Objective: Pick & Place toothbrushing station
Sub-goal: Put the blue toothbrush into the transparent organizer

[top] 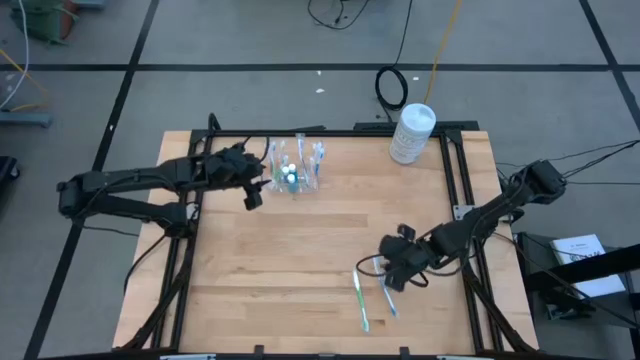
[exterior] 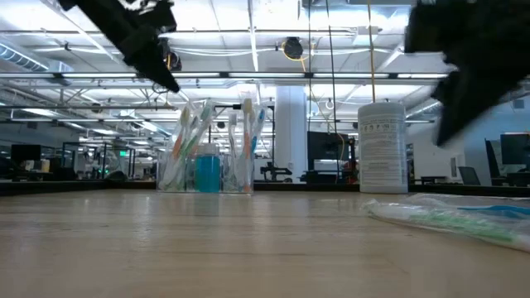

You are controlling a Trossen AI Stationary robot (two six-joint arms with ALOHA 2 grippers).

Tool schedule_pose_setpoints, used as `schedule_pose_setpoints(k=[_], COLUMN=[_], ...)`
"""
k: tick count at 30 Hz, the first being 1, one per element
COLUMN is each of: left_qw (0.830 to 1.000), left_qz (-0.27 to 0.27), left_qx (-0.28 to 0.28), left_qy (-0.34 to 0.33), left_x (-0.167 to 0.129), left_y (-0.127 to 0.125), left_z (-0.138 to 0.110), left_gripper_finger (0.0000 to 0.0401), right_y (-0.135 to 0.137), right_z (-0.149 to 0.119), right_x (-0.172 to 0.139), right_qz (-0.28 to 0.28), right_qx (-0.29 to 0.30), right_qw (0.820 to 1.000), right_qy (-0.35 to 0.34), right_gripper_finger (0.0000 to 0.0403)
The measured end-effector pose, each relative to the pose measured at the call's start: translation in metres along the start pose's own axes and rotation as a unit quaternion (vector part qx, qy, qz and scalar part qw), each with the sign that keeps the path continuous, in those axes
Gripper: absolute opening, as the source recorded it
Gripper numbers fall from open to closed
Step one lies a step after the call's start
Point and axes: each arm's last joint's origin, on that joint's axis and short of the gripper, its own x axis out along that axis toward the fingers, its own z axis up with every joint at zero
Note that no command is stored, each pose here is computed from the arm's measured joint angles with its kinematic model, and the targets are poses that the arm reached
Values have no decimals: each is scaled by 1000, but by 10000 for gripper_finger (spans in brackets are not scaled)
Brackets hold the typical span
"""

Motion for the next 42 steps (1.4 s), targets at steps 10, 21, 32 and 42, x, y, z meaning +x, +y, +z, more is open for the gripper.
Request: schedule_pose_setpoints(k=[10,21,32,42], left_qw=[998,998,998,999], left_qz=[-15,-17,-21,-25], left_qx=[-54,-47,-45,-33], left_qy=[-5,-30,-30,-30], left_x=[35,40,40,40], left_y=[-21,-24,-25,-25], left_z=[-42,-42,-42,-42], left_gripper_finger=[198,198,198,198], right_y=[3,-2,-14,-35], right_z=[-34,-33,-22,3], right_x=[38,63,69,59], right_qz=[65,47,36,42], right_qx=[172,184,171,172], right_qw=[978,980,983,984], right_qy=[101,63,47,2], right_gripper_finger=[180,179,51,32])
